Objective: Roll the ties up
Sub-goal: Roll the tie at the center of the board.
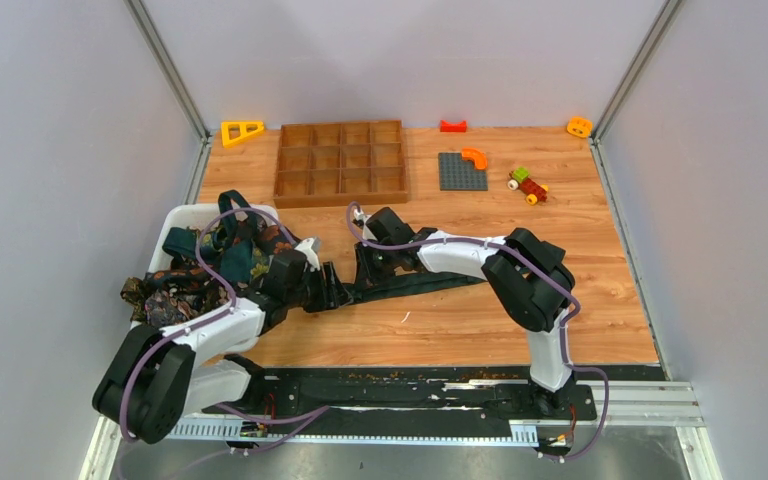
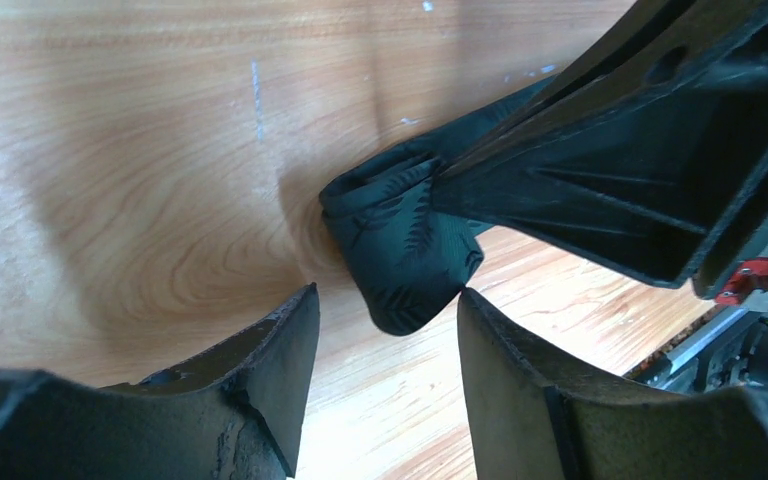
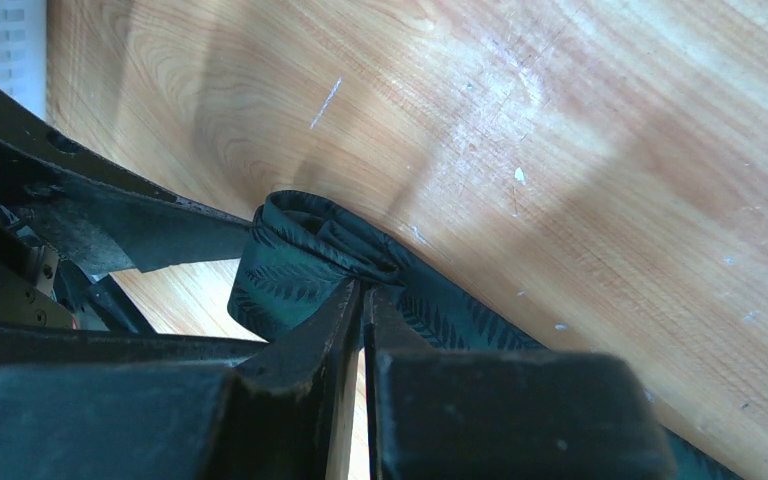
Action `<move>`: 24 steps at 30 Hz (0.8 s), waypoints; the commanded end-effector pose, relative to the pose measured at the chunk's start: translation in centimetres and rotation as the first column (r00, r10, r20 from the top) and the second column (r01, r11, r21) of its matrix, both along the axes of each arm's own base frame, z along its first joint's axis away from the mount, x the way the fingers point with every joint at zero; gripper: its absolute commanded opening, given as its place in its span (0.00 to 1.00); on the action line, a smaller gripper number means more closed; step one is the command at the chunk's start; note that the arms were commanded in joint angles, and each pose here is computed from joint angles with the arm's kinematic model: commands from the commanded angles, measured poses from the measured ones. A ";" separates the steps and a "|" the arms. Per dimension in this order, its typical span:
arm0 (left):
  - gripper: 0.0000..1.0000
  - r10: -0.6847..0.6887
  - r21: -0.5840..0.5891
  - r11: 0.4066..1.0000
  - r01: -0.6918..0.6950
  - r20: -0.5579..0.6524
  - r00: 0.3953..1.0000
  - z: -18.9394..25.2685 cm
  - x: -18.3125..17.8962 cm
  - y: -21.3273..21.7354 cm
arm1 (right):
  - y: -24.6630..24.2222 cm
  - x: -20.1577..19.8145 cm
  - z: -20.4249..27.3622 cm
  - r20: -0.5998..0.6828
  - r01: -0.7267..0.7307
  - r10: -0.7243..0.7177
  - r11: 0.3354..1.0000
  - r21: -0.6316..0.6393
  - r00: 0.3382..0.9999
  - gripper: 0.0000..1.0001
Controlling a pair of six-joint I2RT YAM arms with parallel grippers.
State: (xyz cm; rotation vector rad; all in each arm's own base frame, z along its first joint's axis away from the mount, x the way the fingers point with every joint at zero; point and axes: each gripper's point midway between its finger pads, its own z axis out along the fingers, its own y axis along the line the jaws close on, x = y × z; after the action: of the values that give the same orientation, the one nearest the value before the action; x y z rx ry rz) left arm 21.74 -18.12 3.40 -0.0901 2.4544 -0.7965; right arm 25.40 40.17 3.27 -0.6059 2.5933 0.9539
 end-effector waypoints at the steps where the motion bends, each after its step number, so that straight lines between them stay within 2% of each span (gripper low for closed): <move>1: 0.60 0.004 -0.044 0.999 -0.003 0.027 1.000 0.1 0.8 -0.6 | -0.6 0.1 -1.4 -0.001 0.012 -0.012 0.999 -0.029 1.000 0.07; 10: 0.48 0.009 -0.051 0.999 -0.008 0.020 1.000 -0.7 0.7 -0.6 | -0.7 0.1 -1.5 -0.002 0.014 -0.014 0.999 -0.030 1.000 0.06; 14: 0.46 0.013 -0.054 0.998 -0.012 0.019 1.000 -0.8 0.8 -0.7 | -0.6 0.1 -1.4 -0.001 0.014 -0.014 1.000 -0.027 1.000 0.06; 16: 0.49 0.016 -0.062 0.998 -0.015 0.018 1.000 -0.7 0.8 -0.8 | -0.6 0.1 -1.4 -0.002 0.016 -0.016 1.000 -0.027 1.000 0.06; 21: 0.66 0.042 -0.067 0.997 -0.039 0.035 0.999 0.2 0.7 -0.4 | -0.7 0.1 -1.4 0.000 0.018 -0.018 0.999 -0.029 1.000 0.06; 24: 0.65 0.103 -0.055 0.993 -0.100 0.044 0.994 0.6 0.9 0.5 | -0.7 0.1 -1.5 -0.002 0.019 -0.019 0.999 -0.027 1.000 0.06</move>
State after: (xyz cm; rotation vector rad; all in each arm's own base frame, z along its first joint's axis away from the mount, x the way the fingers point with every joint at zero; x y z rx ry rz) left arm 22.46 -18.87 3.72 -0.1350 2.3856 -0.8735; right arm 25.45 40.13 3.23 -0.6011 2.5921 0.9622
